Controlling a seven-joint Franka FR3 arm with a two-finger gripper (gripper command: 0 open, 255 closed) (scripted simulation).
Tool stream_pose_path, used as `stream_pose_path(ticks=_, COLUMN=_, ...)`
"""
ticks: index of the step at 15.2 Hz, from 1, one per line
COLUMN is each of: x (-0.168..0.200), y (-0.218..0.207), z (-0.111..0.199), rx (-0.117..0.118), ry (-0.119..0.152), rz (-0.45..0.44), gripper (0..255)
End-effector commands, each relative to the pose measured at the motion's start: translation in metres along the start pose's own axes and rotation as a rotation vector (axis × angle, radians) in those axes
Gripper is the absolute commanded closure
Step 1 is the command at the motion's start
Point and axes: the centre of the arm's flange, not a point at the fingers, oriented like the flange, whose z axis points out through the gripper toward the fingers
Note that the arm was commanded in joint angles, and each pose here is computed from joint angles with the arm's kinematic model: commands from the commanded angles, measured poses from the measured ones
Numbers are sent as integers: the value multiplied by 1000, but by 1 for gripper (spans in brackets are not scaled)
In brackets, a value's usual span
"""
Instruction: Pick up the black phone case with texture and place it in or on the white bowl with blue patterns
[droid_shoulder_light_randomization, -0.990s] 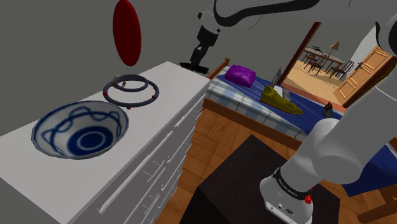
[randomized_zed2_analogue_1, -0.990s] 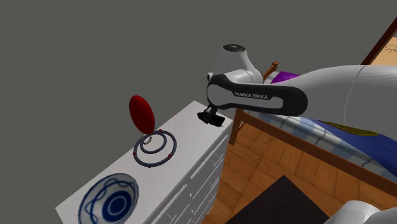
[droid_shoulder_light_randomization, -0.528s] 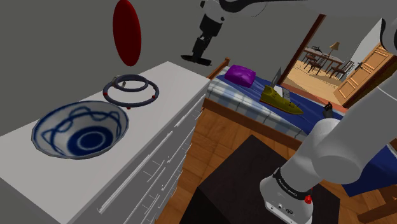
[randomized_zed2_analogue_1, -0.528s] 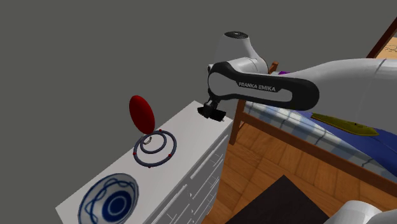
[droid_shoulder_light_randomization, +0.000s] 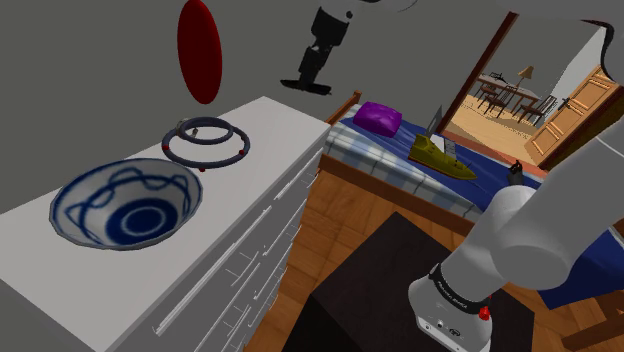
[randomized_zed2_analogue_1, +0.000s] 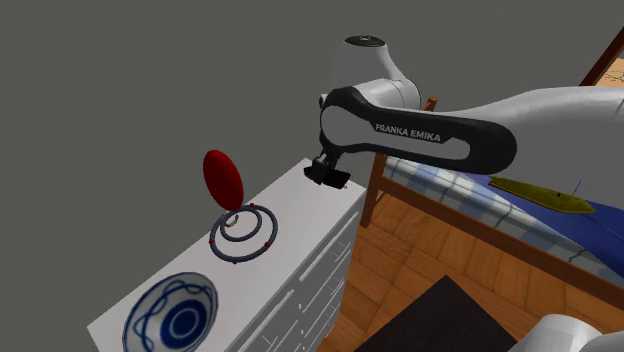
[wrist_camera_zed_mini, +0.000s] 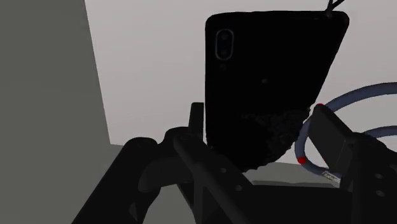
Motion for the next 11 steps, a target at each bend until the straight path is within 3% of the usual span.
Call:
stream_pose_path(ticks=1, x=6, y=-24, z=-2, rx=0, ry=0, rz=1, gripper=255)
stream_pose_path(ticks=11, x=32, y=-153, z=-1, rx=0, ry=0, rz=1, gripper=255)
